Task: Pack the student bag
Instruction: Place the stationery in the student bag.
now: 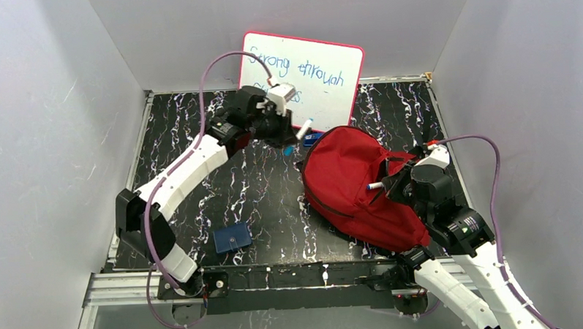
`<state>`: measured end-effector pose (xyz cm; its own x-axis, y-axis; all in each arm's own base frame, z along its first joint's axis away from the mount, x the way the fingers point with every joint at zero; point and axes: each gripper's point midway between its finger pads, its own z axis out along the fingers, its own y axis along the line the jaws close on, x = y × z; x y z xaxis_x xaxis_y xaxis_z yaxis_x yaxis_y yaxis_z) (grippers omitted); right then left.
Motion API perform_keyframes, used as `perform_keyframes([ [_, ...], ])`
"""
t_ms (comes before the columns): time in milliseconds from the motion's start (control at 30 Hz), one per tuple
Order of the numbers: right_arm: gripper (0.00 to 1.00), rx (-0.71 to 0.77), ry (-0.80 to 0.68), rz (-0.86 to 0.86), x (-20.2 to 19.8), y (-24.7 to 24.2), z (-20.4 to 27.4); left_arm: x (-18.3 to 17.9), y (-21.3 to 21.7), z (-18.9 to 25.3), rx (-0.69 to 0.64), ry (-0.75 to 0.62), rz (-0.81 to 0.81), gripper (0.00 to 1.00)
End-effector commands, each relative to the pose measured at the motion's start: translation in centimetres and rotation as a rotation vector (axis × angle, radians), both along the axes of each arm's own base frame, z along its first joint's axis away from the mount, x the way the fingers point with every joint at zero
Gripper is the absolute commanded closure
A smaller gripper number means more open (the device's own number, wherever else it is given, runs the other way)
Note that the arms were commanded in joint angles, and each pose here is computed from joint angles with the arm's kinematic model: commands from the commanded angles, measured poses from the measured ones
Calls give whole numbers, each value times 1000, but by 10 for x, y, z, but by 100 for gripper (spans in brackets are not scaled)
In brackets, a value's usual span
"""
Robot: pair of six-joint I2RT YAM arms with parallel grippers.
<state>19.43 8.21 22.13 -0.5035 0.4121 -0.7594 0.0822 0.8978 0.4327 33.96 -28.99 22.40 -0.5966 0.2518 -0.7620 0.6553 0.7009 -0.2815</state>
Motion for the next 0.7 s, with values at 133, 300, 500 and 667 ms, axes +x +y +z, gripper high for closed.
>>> perform_keyframes([
  [133,100,83,-120,-34,12,3,36,-101,-113,9,-154,246,-338,100],
  [300,100,98,-119,-41,12,3,35,-128,-141,-5,-118,312,-438,100],
  [500,100,107,-104,-39,11,5,31,-142,-173,-14,-107,335,-530,100],
  [667,100,117,-100,-35,9,6,30,-140,-196,-27,-109,350,-576,100],
])
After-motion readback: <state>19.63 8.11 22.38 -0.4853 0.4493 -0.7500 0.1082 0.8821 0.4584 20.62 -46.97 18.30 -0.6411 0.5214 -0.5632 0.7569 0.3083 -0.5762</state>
